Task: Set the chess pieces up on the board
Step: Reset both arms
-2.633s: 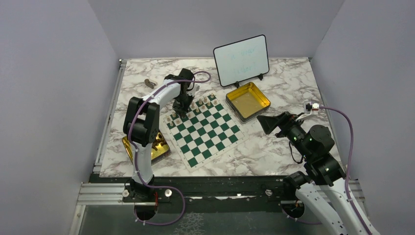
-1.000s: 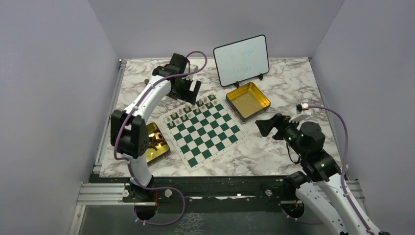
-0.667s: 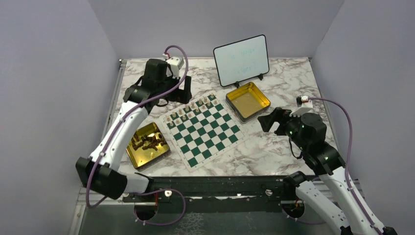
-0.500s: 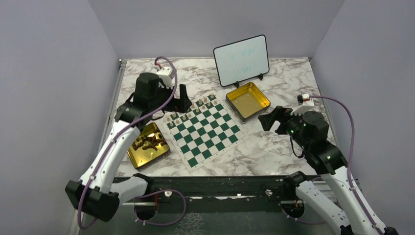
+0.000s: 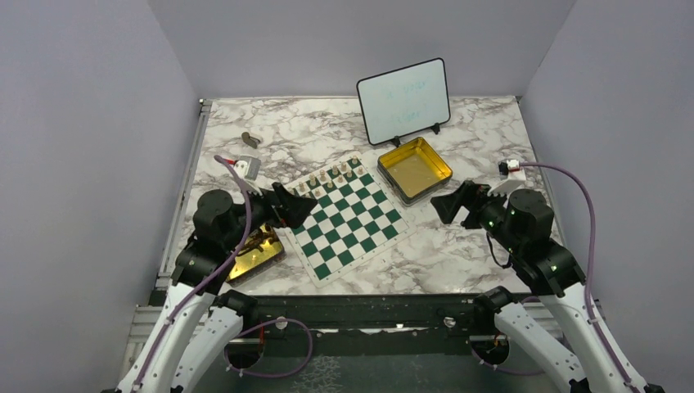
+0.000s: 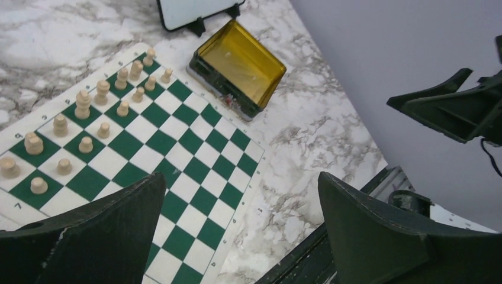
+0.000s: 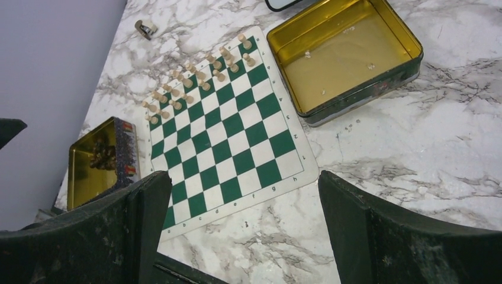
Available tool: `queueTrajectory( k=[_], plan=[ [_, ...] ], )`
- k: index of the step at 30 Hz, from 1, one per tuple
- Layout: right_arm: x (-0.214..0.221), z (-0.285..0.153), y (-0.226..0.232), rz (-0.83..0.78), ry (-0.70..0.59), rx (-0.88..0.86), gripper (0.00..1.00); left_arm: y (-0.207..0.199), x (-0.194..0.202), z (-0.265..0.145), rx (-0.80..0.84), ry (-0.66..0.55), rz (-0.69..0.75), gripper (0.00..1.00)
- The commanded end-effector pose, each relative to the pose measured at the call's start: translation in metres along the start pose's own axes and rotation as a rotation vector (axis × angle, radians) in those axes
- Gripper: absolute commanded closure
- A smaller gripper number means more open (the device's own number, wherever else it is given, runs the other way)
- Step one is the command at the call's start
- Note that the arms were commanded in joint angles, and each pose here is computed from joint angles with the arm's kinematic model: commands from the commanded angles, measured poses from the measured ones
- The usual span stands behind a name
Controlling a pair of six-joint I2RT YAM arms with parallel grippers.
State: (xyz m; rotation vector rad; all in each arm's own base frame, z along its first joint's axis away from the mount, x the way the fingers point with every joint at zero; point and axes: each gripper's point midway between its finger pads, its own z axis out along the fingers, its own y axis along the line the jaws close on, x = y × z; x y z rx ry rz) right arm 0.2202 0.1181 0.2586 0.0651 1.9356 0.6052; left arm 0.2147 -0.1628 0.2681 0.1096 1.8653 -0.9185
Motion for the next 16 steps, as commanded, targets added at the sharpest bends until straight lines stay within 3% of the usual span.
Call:
queueTrajectory(
  k=[1, 16],
  plan=[
    [-0.015, -0.014, 0.014, 0.017, -0.030, -0.045, 0.00, -0.023, -0.021, -0.008, 0.092, -0.089, 0.008, 0.01],
    [-0.012, -0.014, 0.016, 0.031, -0.026, -0.060, 0.00, -0.030, -0.024, -0.013, 0.119, -0.093, 0.049, 0.01]
  ],
)
